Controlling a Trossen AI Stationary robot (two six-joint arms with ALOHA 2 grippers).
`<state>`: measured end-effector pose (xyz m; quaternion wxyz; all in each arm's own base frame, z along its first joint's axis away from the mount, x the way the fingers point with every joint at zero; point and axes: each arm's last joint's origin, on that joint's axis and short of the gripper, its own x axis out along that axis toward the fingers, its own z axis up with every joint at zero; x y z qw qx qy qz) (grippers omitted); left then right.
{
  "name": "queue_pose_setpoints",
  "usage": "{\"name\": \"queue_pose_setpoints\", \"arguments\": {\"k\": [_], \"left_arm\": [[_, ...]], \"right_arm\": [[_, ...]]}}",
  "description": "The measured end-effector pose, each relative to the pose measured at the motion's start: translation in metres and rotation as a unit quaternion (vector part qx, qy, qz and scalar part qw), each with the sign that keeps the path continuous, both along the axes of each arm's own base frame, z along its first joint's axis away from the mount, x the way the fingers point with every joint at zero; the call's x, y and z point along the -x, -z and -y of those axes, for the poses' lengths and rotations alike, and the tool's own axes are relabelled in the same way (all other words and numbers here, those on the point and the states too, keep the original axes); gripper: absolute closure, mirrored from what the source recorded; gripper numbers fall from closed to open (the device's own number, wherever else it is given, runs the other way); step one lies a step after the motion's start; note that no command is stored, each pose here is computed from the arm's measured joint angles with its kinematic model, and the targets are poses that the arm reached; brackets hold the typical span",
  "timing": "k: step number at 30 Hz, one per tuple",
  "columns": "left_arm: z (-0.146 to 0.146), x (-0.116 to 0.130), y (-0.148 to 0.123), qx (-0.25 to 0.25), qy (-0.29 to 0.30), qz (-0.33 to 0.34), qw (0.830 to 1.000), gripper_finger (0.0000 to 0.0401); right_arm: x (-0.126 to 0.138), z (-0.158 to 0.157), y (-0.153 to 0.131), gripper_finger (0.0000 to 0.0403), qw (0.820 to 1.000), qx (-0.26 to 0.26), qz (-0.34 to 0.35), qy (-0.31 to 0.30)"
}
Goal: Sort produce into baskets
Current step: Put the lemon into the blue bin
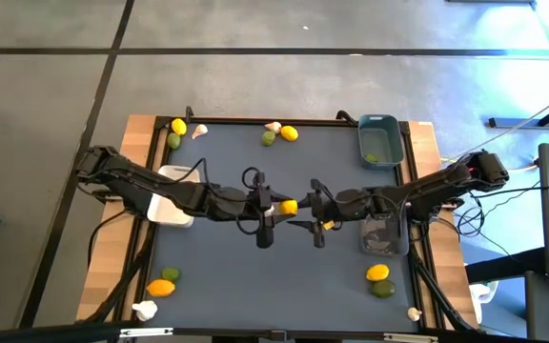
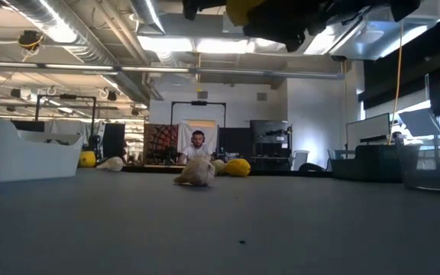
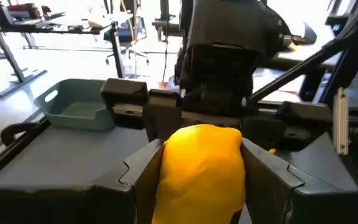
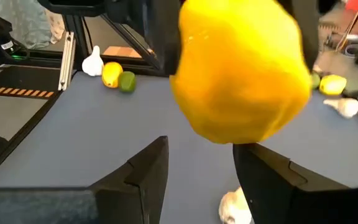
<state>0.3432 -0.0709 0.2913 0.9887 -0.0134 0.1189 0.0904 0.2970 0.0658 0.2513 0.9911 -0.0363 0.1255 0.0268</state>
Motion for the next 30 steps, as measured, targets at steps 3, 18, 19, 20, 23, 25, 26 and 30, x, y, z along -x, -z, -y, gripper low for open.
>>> {"name": "queue_pose_setpoints", "arguments": {"k": [3, 18, 19, 20, 23, 25, 26, 30], "left_arm": [[0.001, -0.003, 0.001, 0.004, -0.002, 0.011, 1.000, 0.0221], [0.008, -0.004, 0.001, 0.019, 0.009, 0.027, 0.999, 0.0221], [0.008, -0.004, 0.001, 0.019, 0.008, 0.027, 0.999, 0.0221], [0.008, -0.004, 0.001, 0.019, 0.008, 0.027, 0.999, 0.0221], [0.008, -0.004, 0.000, 0.020, 0.007, 0.031, 0.999, 0.0221], [0.008, -0.004, -0.002, 0.026, 0.007, 0.038, 0.999, 0.0221], [0.008, -0.004, -0.003, 0.029, 0.007, 0.040, 0.999, 0.0221], [0.007, -0.004, -0.004, 0.032, 0.001, 0.044, 0.999, 0.0221]], "right_arm": [[0.000, 0.000, -0.002, 0.0221, 1.000, 0.006, 0.014, 0.001], [-0.001, 0.002, -0.004, 0.0221, 0.999, 0.016, 0.017, 0.046], [-0.001, 0.002, -0.005, 0.0221, 0.999, 0.016, 0.018, 0.046], [-0.001, 0.003, -0.005, 0.0221, 0.999, 0.015, 0.018, 0.046], [-0.001, 0.001, -0.007, 0.0221, 0.999, 0.007, 0.029, 0.024], [-0.002, 0.000, -0.009, 0.0221, 0.999, 0.000, 0.043, 0.009], [-0.002, 0.000, -0.010, 0.0221, 0.999, -0.001, 0.050, 0.009], [-0.003, 0.000, -0.013, 0.0221, 0.998, -0.006, 0.067, 0.008]]}}
